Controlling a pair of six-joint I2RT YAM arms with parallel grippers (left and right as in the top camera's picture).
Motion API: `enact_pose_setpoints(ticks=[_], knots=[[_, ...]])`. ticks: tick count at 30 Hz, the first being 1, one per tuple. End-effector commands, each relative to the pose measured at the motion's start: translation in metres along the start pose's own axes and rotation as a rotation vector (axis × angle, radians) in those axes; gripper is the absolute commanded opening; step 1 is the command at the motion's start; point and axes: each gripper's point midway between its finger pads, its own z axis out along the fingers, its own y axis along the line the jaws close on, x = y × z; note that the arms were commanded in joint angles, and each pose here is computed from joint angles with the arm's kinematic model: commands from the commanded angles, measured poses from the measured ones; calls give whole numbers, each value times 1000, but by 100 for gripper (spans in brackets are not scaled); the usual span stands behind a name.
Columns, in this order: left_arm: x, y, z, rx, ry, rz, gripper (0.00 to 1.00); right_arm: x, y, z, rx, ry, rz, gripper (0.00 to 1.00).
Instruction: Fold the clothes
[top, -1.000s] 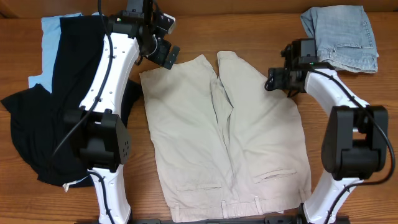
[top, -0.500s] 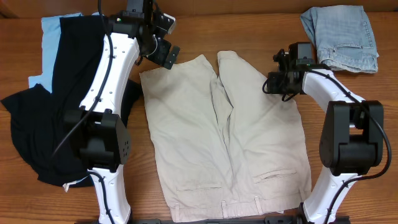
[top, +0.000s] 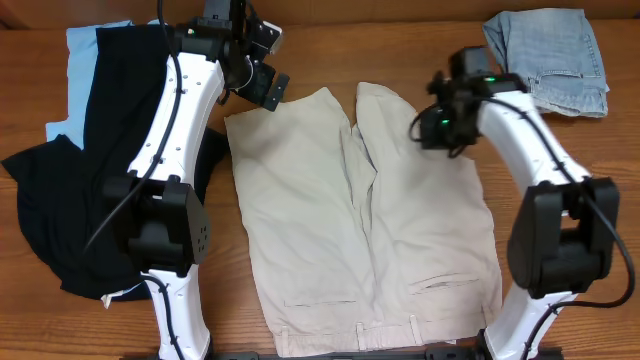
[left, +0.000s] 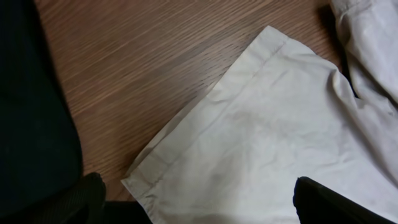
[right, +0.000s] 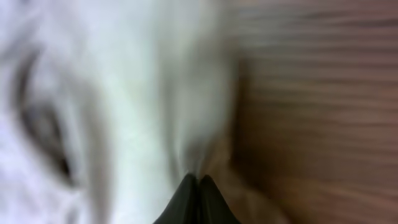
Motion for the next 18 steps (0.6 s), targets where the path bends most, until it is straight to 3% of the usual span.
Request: enact_pose_setpoints(ticks=[1,4,5,7,8,12,18], knots=[[-4,0,-2,5,-16,-5,100,15,67,0,-31,31,-95,4],[-5,0,-2,6,-21,-6,100,38,108,7,-20,77,-202,12],[-5,0,-2,6,-21,-5,100,46,117,9,-4,90,-224,22],[-5,0,-2,6,-21,-6,100,64,134,13,19,122,-288,58],[-5,0,-2,5,-21,-6,100,69,140,14,30,129,-311,66],[-5,0,-2,5,-21,-6,100,66,142,10,111,88,-310,74],[-6,0,-2,4,-23,-6,100,20,110,-28,121,-51,-172,75]])
